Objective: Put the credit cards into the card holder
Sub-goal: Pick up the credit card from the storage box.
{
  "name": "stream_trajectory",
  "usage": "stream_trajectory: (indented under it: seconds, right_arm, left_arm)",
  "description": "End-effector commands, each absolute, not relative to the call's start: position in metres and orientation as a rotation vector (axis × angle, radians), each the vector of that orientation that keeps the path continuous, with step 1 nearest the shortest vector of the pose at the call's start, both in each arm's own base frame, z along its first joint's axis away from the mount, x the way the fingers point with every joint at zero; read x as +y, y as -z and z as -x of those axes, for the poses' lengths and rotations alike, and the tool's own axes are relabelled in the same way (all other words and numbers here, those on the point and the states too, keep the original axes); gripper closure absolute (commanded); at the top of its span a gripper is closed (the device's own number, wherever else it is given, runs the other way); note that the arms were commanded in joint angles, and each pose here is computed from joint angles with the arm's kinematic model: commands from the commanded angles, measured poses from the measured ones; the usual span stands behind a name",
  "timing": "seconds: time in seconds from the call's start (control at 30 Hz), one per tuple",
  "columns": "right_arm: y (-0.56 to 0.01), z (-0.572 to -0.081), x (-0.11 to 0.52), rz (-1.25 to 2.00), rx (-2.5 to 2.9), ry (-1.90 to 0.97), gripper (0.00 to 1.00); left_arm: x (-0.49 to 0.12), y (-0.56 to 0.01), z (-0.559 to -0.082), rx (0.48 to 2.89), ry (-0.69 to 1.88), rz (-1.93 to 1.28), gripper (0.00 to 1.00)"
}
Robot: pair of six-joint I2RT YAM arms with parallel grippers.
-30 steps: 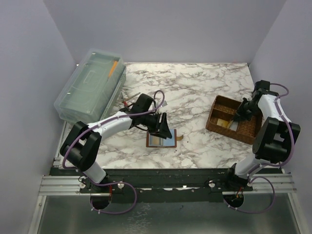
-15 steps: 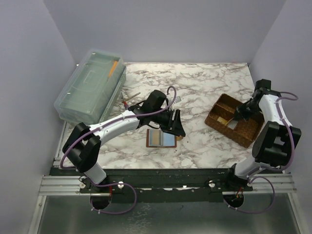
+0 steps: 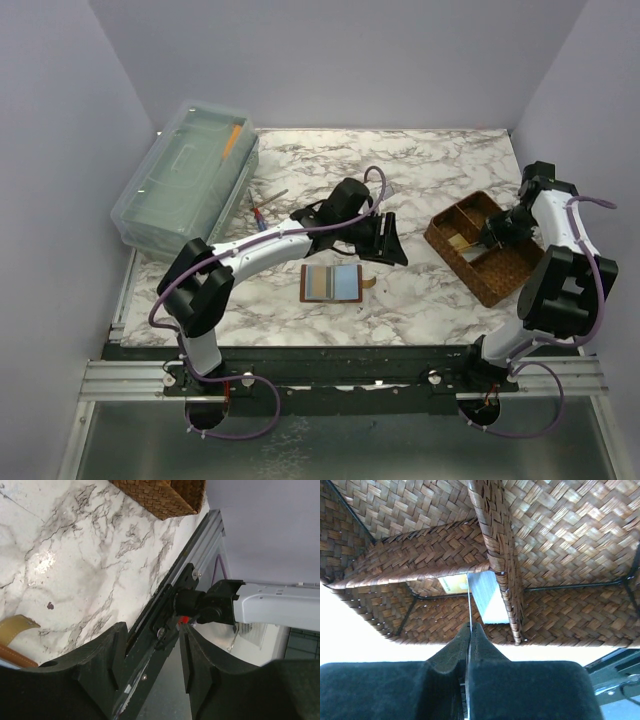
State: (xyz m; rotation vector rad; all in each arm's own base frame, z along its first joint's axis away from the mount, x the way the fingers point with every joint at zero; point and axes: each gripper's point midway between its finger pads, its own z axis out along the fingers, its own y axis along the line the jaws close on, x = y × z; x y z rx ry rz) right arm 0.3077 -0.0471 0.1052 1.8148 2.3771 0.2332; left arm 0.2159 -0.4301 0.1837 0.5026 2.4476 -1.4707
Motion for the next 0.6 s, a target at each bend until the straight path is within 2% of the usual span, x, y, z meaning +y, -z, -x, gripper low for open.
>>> stream_trajectory:
  seconds: [0.0,0.17,0.4,0.47,0.57]
  right_arm:
    - [-0.11,-0.294,-0.076,-1.64,2.359,0.016,1.0]
    - [-0.137,-0.292,-0.098,-1.342,2.275,0.134,1.0]
    - [-0.141,-0.295,-0.091,-1.05,2.368,0.206,1.0]
    - [-0.153,-0.305,-0.083,-0.919,2.355,0.145,1.0]
    - [-0.179,-0.325,-0.047,-0.697,2.309,-0.129,1.0]
  left_arm:
    - [-0.443,-0.183,-0.226,2.431,1.454,-0.464,0.48]
    - [-0.442,-0.168,-0.22,2.476,1.459,-0.473,0.48]
    - [-0.444,-0.168,-0.215,2.476,1.493,-0.529,0.48]
    - [-0.44,-0.177,-0.216,2.448,1.506,-0.552,0.48]
    - [-0.425,-0.195,-0.221,2.403,1.545,-0.567,0.48]
